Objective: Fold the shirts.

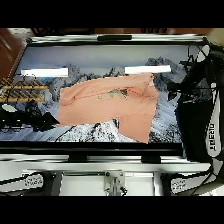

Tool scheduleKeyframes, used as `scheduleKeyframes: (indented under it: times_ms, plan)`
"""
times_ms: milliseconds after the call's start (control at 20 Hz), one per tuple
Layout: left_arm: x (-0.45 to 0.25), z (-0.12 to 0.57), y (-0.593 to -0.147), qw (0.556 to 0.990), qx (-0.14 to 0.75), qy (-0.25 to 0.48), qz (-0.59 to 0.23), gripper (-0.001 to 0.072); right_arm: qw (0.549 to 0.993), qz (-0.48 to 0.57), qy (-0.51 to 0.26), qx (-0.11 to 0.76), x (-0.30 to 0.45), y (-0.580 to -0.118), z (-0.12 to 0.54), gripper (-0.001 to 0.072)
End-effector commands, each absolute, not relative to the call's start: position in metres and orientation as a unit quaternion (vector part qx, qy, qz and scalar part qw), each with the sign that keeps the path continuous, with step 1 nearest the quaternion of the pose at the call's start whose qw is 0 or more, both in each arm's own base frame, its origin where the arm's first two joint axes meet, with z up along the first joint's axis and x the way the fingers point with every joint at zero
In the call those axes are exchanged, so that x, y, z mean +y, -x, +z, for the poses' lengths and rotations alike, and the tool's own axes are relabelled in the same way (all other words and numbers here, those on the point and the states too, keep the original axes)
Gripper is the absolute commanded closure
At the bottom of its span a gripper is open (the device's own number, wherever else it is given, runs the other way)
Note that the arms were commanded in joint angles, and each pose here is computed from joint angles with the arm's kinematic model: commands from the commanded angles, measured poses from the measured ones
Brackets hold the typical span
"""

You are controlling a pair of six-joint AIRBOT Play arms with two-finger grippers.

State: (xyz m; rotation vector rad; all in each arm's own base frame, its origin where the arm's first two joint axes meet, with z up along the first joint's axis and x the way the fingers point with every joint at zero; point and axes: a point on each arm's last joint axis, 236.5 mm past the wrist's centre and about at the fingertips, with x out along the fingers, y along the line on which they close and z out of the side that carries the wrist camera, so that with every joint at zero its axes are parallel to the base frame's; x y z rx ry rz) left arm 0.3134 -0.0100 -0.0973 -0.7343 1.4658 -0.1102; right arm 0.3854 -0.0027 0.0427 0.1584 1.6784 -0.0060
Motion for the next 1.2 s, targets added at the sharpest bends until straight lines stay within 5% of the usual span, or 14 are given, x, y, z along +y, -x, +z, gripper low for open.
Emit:
scheduleKeyframes:
  times_ms: [0, 150, 350, 600, 700, 850, 1150]
  plan:
    - [-0.020, -0.100, -0.326, 0.697, 0.639, 0.321, -0.048, 0.0359, 0.663, -0.013, -0.064, 0.746, -0.008, -0.383, 0.043, 0.0204]
    - [-0.031, -0.100, -0.328, 0.701, 0.640, 0.309, -0.058, 0.0673, 0.658, -0.019, -0.059, 0.751, -0.013, -0.380, 0.039, 0.0203]
    - [-0.031, -0.090, -0.325, 0.705, 0.637, 0.304, -0.067, 0.0675, 0.589, -0.006, -0.120, 0.799, -0.007, -0.338, -0.011, 0.0204]
    - [-0.028, -0.056, -0.331, 0.745, 0.601, 0.277, -0.082, 0.0675, 0.620, 0.014, -0.209, 0.756, 0.035, -0.348, -0.063, 0.0207]
    - [-0.030, -0.051, -0.330, 0.751, 0.598, 0.264, -0.095, 0.0675, 0.642, 0.028, -0.240, 0.728, 0.050, -0.363, -0.075, 0.0330]
    - [-0.035, -0.050, -0.319, 0.738, 0.613, 0.258, -0.112, 0.0675, 0.659, 0.020, -0.252, 0.708, 0.049, -0.373, -0.084, 0.0248]
    - [-0.036, -0.050, -0.319, 0.741, 0.612, 0.251, -0.119, 0.0676, 0.635, 0.036, -0.291, 0.715, 0.067, -0.376, -0.100, 0.0249]
